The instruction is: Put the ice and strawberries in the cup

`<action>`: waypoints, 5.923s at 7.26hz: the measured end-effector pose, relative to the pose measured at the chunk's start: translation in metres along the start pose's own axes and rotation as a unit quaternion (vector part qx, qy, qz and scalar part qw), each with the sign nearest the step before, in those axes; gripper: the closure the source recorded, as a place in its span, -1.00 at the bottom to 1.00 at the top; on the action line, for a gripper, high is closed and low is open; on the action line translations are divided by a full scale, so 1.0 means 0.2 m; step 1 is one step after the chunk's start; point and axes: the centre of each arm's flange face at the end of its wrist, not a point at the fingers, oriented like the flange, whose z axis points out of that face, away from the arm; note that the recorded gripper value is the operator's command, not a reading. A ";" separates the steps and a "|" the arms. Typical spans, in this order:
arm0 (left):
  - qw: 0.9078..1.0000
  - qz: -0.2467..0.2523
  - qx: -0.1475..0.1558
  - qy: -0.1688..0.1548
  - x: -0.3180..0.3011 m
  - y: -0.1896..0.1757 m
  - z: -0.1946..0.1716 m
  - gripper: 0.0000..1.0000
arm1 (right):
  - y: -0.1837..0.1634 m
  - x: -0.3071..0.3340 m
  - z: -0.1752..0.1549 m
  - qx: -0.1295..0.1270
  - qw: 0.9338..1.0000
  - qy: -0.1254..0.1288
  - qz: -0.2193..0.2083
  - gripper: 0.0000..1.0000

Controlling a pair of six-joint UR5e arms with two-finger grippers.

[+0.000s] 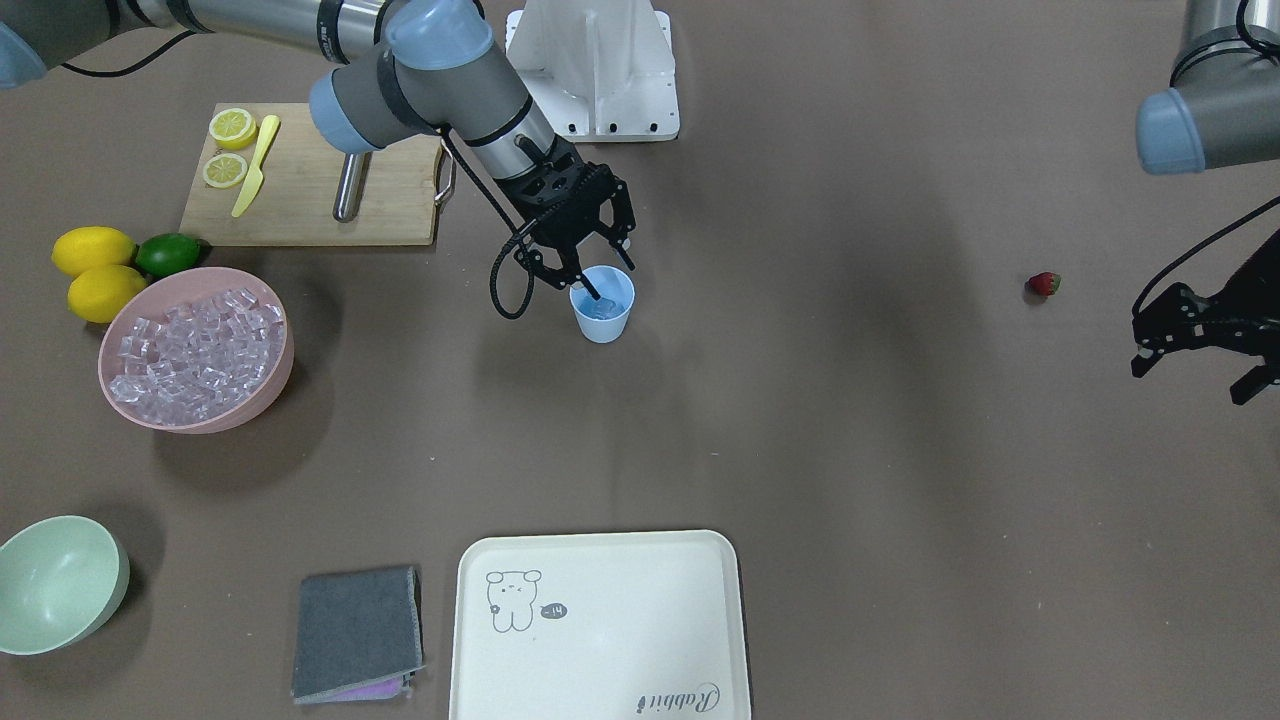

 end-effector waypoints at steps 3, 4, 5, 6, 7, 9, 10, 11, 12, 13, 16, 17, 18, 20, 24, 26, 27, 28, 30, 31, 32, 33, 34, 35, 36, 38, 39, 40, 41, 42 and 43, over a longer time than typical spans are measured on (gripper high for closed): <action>1.000 -0.003 -0.005 0.000 -0.01 0.02 0.01 -0.96 | -0.04 0.18 -0.14 -0.005 1.000 -0.006 0.005 -0.99; 1.000 -0.004 -0.007 0.000 -0.01 0.03 0.01 -0.96 | -0.10 0.31 -0.22 -0.014 1.000 -0.012 0.008 -0.99; 1.000 -0.007 -0.011 0.003 -0.02 0.04 0.02 -0.96 | -0.15 0.47 -0.30 -0.021 1.000 -0.012 0.006 -0.99; 1.000 -0.010 -0.018 0.011 -0.03 0.07 0.04 -0.96 | -0.19 0.69 -0.40 -0.027 1.000 -0.004 0.004 -0.99; 1.000 -0.012 -0.023 0.016 -0.04 0.10 0.05 -0.96 | -0.23 0.93 -0.54 -0.033 0.999 0.005 0.006 -0.99; 0.999 -0.014 -0.026 0.020 -0.05 0.13 0.06 -0.96 | -0.28 1.44 -0.88 -0.047 0.999 0.016 0.022 -0.99; 0.999 -0.015 -0.027 0.022 -0.05 0.13 0.05 -0.96 | -0.23 1.66 -1.02 -0.053 0.998 0.028 0.028 -0.99; 0.999 -0.016 -0.028 0.023 -0.05 0.13 0.05 -0.96 | -0.15 1.85 -1.12 -0.058 0.997 0.043 0.031 -0.99; 0.999 -0.018 -0.031 0.023 -0.05 0.15 0.06 -0.96 | -0.07 1.99 -1.21 -0.064 0.996 0.058 0.037 -0.99; 0.999 -0.022 -0.036 0.022 -0.07 0.19 0.08 -0.96 | 0.00 2.10 -1.28 -0.069 0.994 0.070 0.042 -0.99; 0.997 -0.040 -0.066 0.032 -0.15 0.39 0.16 -0.95 | 0.15 2.29 -1.43 -0.086 0.992 0.080 0.033 -0.99; 0.995 -0.044 -0.078 0.046 -0.14 0.44 0.19 -0.95 | 0.17 2.31 -1.45 -0.087 0.992 0.080 0.032 -0.99; 0.993 -0.045 -0.089 0.057 -0.12 0.48 0.22 -0.95 | 0.17 2.30 -1.46 -0.086 0.993 0.079 0.029 -0.99; 0.991 -0.036 -0.108 0.070 -0.05 0.53 0.30 -0.94 | 0.15 2.29 -1.46 -0.082 0.993 0.082 0.024 -0.99; 0.987 -0.022 -0.141 0.074 0.02 0.60 0.46 -0.91 | 0.13 2.30 -1.47 -0.077 0.992 0.102 0.019 -0.99; 0.984 -0.016 -0.157 0.077 0.08 0.62 0.54 -0.91 | 0.12 2.31 -1.47 -0.074 0.991 0.114 0.017 -0.99; 0.983 -0.012 -0.166 0.078 0.11 0.64 0.58 -0.91 | 0.11 2.31 -1.47 -0.072 0.989 0.125 0.015 -0.99; 0.981 -0.009 -0.175 0.079 0.13 0.67 0.62 -0.91 | 0.11 2.32 -1.46 -0.071 0.988 0.135 0.013 -0.99; 0.978 -0.006 -0.191 0.079 0.15 0.72 0.68 -0.91 | 0.11 2.32 -1.44 -0.070 0.987 0.147 0.009 -0.99; 0.977 -0.009 -0.198 0.077 0.13 0.74 0.71 -0.92 | 0.11 2.32 -1.44 -0.070 0.986 0.151 0.007 -0.99; 0.976 -0.012 -0.203 0.076 0.12 0.77 0.73 -0.92 | 0.11 2.32 -1.44 -0.069 0.986 0.154 0.006 -0.99; 0.975 -0.013 -0.207 0.075 0.11 0.79 0.74 -0.92 | 0.11 2.32 -1.44 -0.068 0.985 0.157 0.005 -0.99; 0.975 -0.014 -0.210 0.075 0.11 0.81 0.75 -0.92 | 0.11 2.32 -1.44 -0.068 0.985 0.160 0.005 -0.99; 0.974 -0.015 -0.213 0.075 0.11 0.82 0.76 -0.92 | 0.11 2.32 -1.44 -0.068 0.984 0.162 0.005 -0.99; 0.973 -0.016 -0.216 0.076 0.13 0.83 0.77 -0.84 | 0.11 2.32 -1.43 -0.068 0.984 0.165 0.004 -0.99; 0.972 -0.018 -0.222 0.076 0.16 0.85 0.79 -0.81 | 0.12 2.32 -1.40 -0.070 0.983 0.170 0.001 -0.99; 0.971 -0.019 -0.225 0.076 0.16 0.87 0.80 -0.78 | 0.12 2.31 -1.39 -0.070 0.983 0.172 0.000 -0.99; 0.970 -0.019 -0.228 0.075 0.16 0.89 0.80 -0.78 | 0.12 2.31 -1.38 -0.071 0.982 0.174 -0.001 -0.99; 0.970 -0.020 -0.231 0.075 0.15 0.91 0.80 -0.78 | 0.12 2.31 -1.37 -0.072 0.982 0.175 -0.003 -0.99; 0.969 -0.022 -0.233 0.075 0.15 0.93 0.80 -0.67 | 0.12 2.31 -1.37 -0.072 0.982 0.176 -0.003 -0.99; 0.969 -0.023 -0.234 0.076 0.14 0.94 0.80 -0.26 | 0.13 2.30 -1.36 -0.073 0.981 0.178 -0.004 -0.99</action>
